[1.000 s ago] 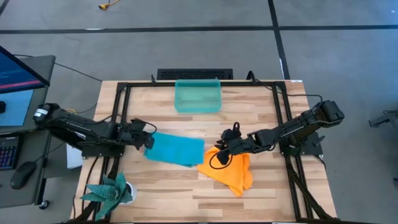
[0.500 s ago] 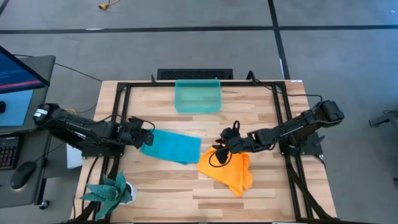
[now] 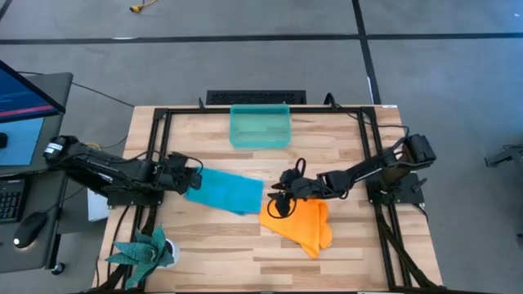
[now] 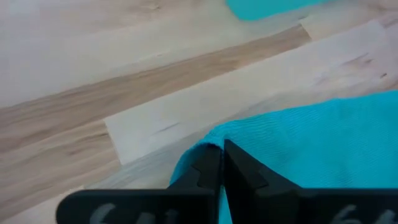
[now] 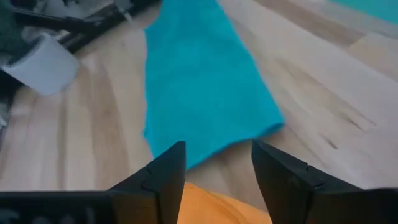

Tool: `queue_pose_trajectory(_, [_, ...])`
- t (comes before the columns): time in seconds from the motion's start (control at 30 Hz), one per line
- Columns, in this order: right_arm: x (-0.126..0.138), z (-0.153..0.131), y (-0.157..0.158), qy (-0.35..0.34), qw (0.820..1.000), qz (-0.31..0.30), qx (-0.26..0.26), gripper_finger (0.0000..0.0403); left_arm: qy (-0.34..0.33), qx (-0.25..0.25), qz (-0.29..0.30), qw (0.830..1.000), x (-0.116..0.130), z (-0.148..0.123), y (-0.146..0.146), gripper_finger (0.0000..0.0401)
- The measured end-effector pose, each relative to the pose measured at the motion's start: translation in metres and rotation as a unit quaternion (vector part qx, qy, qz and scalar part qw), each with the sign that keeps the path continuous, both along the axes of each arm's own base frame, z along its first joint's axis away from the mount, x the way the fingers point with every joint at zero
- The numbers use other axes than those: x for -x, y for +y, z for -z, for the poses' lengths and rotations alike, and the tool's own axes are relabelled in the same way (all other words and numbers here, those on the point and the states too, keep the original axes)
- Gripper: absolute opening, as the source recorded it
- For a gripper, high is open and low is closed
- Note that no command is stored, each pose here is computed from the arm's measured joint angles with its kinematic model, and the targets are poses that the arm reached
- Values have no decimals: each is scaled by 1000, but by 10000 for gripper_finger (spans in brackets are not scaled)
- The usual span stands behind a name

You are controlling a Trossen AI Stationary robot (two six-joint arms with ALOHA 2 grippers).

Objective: Roll microfiber towels into tight, uniform cylinder then place into a basket
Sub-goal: Fold the blue microfiber cloth

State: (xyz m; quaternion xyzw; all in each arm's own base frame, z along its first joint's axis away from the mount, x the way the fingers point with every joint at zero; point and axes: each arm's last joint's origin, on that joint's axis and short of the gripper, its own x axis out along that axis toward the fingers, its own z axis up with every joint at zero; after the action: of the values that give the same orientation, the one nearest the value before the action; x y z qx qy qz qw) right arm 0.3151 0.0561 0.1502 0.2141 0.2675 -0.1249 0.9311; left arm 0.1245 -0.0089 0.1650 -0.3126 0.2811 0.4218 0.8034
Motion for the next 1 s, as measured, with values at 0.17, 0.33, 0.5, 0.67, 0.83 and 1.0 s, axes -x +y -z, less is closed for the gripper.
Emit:
queue_pose_trajectory(0.17, [-2, -2, -5, -5, 1000, 12, -5, 198, 1, -2, 1, 1000, 0, 0, 0, 24])
queue_pose_trajectory(0.33, [-4, -1, -13, -6, 998, 31, -56, 196, 0, -1, 0, 1000, 0, 0, 0, 41])
queue_pose_trajectory(0.5, [-12, 12, -23, -8, 993, 72, -92, 196, 0, -1, -1, 1000, 0, 0, 0, 43])
queue_pose_trajectory(0.67, [-23, 30, -25, 19, 992, 76, -104, 196, 0, -1, 0, 1000, 0, 0, 0, 43])
queue_pose_trajectory(0.83, [-37, 45, -23, 36, 990, 74, -118, 194, 0, -1, 0, 1000, 0, 0, 0, 43])
queue_pose_trajectory(1.0, [-48, 50, -21, 35, 989, 77, -122, 193, 0, -1, 0, 1000, 0, 0, 0, 43])
